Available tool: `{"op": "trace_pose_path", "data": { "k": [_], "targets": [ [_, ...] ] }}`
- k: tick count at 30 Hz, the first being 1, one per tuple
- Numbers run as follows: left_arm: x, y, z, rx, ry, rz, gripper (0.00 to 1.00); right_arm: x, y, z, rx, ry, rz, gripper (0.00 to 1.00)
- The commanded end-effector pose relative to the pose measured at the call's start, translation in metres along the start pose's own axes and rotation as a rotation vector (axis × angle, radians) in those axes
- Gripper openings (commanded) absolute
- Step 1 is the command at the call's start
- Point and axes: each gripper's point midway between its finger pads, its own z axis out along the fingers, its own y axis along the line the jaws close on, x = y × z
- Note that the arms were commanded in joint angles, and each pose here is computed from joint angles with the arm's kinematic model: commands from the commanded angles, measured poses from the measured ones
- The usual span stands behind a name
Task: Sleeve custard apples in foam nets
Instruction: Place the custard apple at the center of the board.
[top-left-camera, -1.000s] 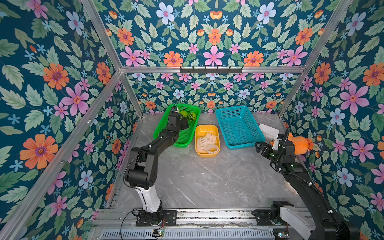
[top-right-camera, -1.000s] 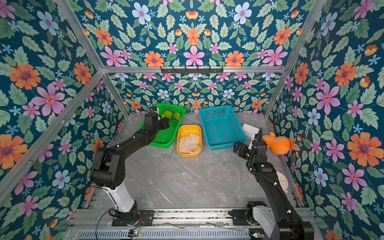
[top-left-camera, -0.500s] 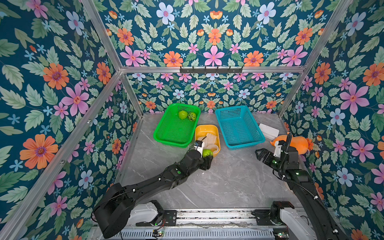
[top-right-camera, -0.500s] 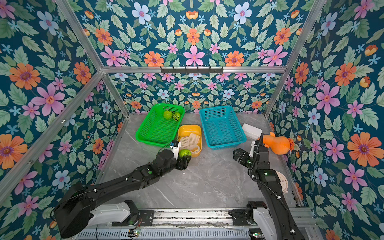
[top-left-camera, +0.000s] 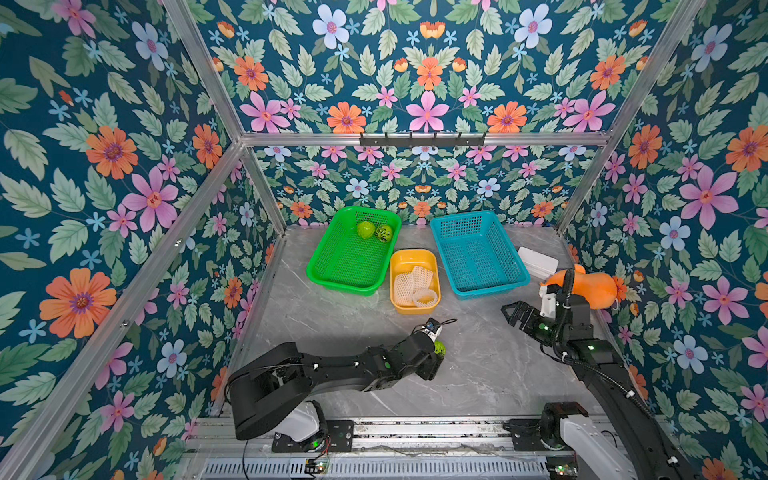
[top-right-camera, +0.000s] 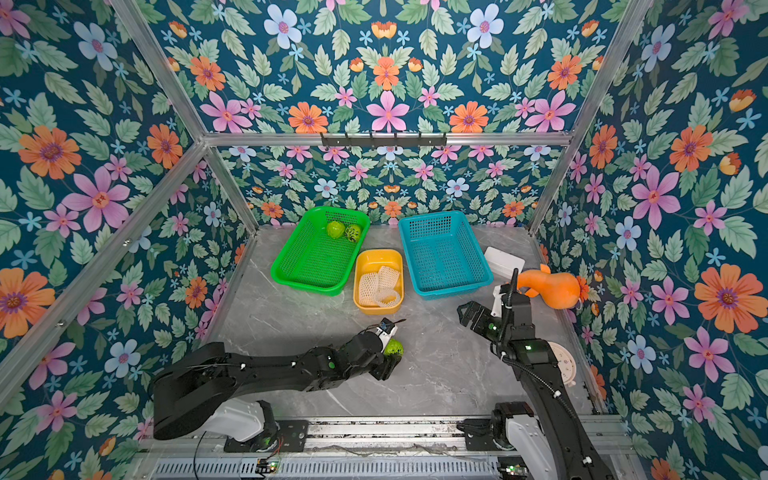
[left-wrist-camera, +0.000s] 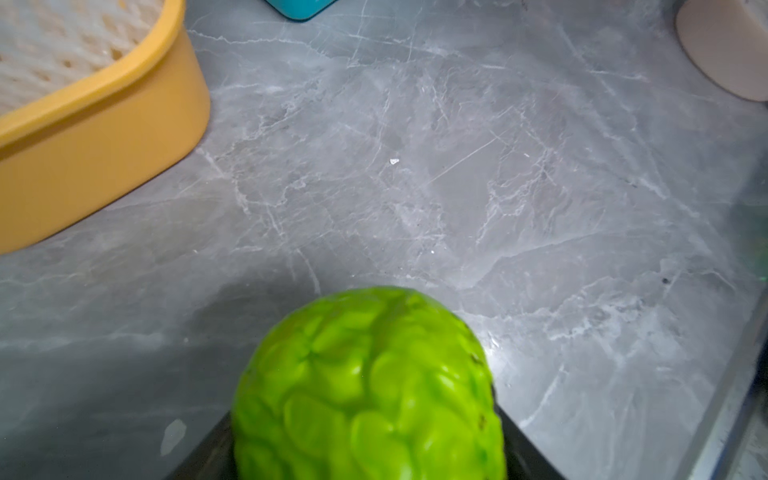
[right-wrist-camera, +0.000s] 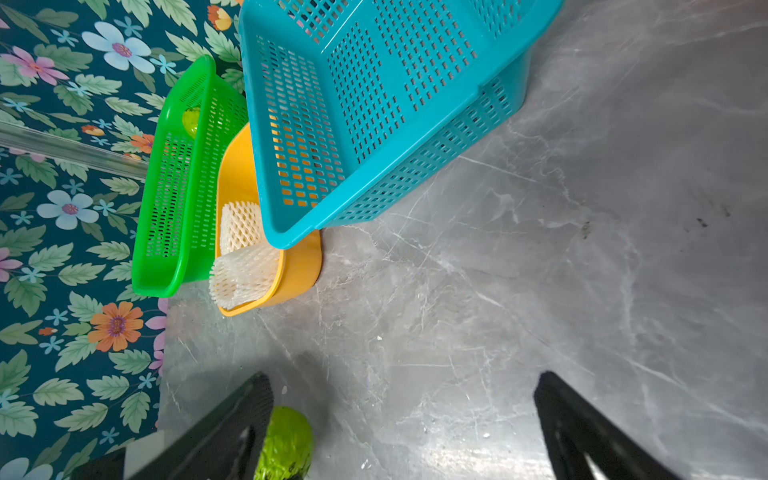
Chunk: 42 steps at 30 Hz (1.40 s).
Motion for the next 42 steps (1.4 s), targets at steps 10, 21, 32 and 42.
{"op": "trace_pose_path", "data": {
  "k": [10,21,32,42],
  "targets": [
    [0.004,0.005,0.007,-0.036,0.010,0.016,1.00,-0.004,0.020,0.010,-0.017,0.018,-0.045,0.71],
    [-0.035,0.037,-0.042,-0.135,-0.153,-0.070,1.00,-0.003,0.071,0.035,-0.030,0.071,-0.200,0.64],
    [-0.049,0.143,-0.077,-0.322,-0.361,-0.419,1.00,0.011,0.150,0.094,-0.065,0.196,-0.407,0.64],
    [-0.051,0.173,-0.075,-0.353,-0.442,-0.500,1.00,0.044,0.160,0.149,0.004,0.355,-0.505,0.49]
  ]
}}
